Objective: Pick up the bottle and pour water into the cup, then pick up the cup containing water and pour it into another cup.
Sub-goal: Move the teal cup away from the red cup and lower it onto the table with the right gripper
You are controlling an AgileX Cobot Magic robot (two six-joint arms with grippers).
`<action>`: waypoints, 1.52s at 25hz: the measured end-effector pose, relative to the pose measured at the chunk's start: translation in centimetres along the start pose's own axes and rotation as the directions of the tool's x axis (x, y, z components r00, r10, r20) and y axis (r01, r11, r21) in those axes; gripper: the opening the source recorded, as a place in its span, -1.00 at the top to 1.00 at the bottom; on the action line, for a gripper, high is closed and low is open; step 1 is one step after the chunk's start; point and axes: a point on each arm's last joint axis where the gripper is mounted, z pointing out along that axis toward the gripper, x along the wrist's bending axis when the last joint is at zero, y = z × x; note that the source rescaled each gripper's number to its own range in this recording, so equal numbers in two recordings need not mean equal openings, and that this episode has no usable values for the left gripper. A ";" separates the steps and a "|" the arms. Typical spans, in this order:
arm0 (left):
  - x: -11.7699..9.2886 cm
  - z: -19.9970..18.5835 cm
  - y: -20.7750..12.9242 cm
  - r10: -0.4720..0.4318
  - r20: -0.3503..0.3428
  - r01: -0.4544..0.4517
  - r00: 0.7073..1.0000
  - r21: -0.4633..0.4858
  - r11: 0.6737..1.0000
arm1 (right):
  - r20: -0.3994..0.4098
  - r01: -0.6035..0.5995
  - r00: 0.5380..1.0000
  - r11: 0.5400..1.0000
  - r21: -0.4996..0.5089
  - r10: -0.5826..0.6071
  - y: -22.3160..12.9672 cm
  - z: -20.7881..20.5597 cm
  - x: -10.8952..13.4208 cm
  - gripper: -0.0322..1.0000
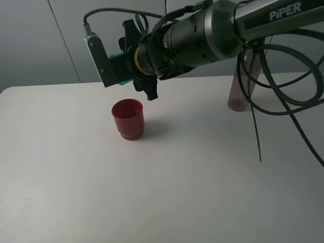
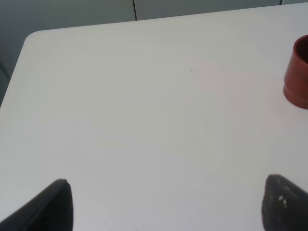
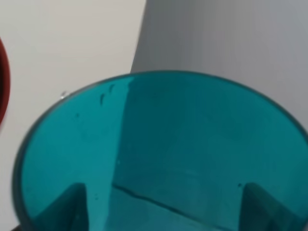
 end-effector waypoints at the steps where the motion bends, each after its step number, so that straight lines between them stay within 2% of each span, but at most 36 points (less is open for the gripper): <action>1: 0.0 0.0 0.0 0.000 0.000 0.000 1.000 0.000 1.000 | -0.025 -0.090 0.996 0.996 -0.024 0.089 -0.2 -0.3 0.0 0.87; 3: 0.0 0.0 0.0 0.000 0.000 0.000 1.000 0.000 1.000 | -0.059 -0.256 0.966 0.962 -0.092 0.251 -0.6 -1.3 -0.6 0.87; 6: 0.0 0.0 0.0 0.000 0.000 0.000 1.000 0.000 1.000 | -0.105 -0.462 0.887 0.873 -0.153 0.451 -2.6 -2.6 -0.9 0.87; 9: 0.0 0.0 0.0 0.000 0.000 0.000 1.000 0.000 1.000 | -0.161 -0.657 0.754 0.733 -0.175 0.637 -4.5 -3.9 0.1 0.87; 12: 0.0 0.0 0.0 0.000 0.000 0.000 1.000 0.000 1.000 | -0.184 -0.784 0.620 0.598 -0.168 0.762 -6.8 -4.9 2.0 0.87; 16: 0.0 0.0 0.0 0.000 0.000 0.000 1.000 0.000 1.000 | -0.154 -0.882 0.461 0.433 -0.183 0.874 -10.0 -5.8 6.4 0.87; 18: 0.0 0.0 0.0 0.000 0.000 0.000 1.000 0.000 1.000 | -0.105 -0.904 0.384 0.351 -0.245 0.917 -11.2 -6.6 8.0 0.87; 20: 0.0 0.0 0.0 0.000 0.000 0.000 1.000 0.000 1.000 | -0.049 -0.924 0.307 0.286 -0.253 0.950 -12.6 -7.2 9.2 0.87; 23: 0.0 0.0 0.0 0.000 0.000 0.000 1.000 0.000 1.000 | 0.001 -0.947 0.245 0.239 -0.215 0.970 -14.4 -6.9 10.2 0.87; 27: 0.0 0.0 0.0 0.000 0.000 0.000 1.000 0.000 1.000 | -0.003 -0.963 0.190 0.186 -0.197 0.982 -14.9 -5.7 11.8 0.87; 34: 0.0 0.0 0.0 0.000 0.000 0.000 1.000 0.000 1.000 | -0.029 -0.951 0.014 0.004 -0.311 0.999 -15.2 -3.4 14.4 0.87; 36: 0.0 0.0 0.0 0.000 0.000 0.000 1.000 0.000 1.000 | -0.029 -0.958 -0.029 -0.036 -0.284 0.999 -15.3 -2.6 16.0 0.87; 38: 0.0 0.0 0.0 0.000 0.000 0.000 1.000 0.000 1.000 | -0.022 -0.970 -0.050 -0.054 -0.236 0.999 -15.5 -2.0 17.6 0.87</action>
